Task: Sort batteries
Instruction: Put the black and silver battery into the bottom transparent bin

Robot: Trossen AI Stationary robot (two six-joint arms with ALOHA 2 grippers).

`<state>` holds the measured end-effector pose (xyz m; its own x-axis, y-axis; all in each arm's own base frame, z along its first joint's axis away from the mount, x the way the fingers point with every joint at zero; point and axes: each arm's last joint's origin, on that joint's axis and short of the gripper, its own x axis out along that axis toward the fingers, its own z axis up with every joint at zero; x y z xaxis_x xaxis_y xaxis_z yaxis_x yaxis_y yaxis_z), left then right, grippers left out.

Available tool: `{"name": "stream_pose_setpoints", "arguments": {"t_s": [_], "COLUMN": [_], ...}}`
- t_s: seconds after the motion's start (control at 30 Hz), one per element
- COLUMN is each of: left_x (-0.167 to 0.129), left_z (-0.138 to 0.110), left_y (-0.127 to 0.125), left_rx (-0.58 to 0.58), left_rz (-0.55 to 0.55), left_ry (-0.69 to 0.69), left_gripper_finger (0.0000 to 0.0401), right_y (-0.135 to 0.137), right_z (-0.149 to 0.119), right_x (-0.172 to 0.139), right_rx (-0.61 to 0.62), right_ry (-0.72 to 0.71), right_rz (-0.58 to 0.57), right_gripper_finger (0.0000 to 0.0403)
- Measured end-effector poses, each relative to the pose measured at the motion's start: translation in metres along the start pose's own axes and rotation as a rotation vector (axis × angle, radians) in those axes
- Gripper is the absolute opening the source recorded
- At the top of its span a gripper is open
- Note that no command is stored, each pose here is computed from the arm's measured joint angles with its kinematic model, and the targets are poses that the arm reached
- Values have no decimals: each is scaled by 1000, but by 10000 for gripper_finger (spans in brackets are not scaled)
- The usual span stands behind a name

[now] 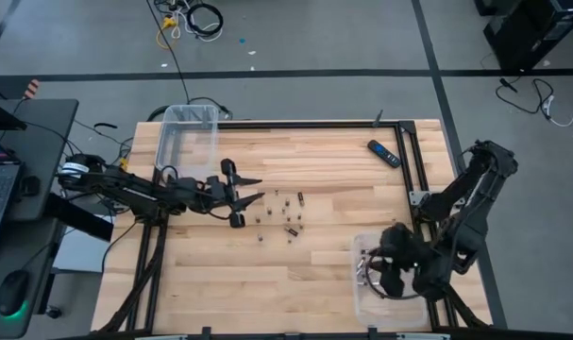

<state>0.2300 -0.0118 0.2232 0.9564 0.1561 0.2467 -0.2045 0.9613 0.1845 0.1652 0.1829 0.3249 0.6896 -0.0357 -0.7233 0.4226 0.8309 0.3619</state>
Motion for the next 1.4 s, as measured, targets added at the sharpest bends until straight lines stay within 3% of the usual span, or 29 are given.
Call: {"name": "stream_pose_setpoints", "arguments": {"t_s": [0.23,0.5,0.67,0.77,1.0,1.23,1.4], "left_x": [-1,-7,-12,-19,-44,-67,-78], "left_z": [-12,-34,-27,-12,21,35,35], "left_y": [-5,-9,-1,5,24,34,37], "left_rx": [-29,-45,-6,29,58,65,81], "left_rz": [-83,-141,19,52,208,211,204], "left_ry": [114,346,386,365,326,332,376], "left_gripper_finger": [161,161,161,161,161,161,161], "right_y": [-13,-28,-44,-52,-73,-87,-92], "right_z": [50,117,152,167,184,190,190], "right_x": [28,55,62,69,110,152,179], "right_rx": [-51,-235,-262,-290,-252,-247,-355], "right_ry": [-116,-202,-274,-290,-223,-159,-140], "right_rz": [-85,10,80,107,81,38,12], "right_gripper_finger": [137,133,133,133,133,133,133]}}
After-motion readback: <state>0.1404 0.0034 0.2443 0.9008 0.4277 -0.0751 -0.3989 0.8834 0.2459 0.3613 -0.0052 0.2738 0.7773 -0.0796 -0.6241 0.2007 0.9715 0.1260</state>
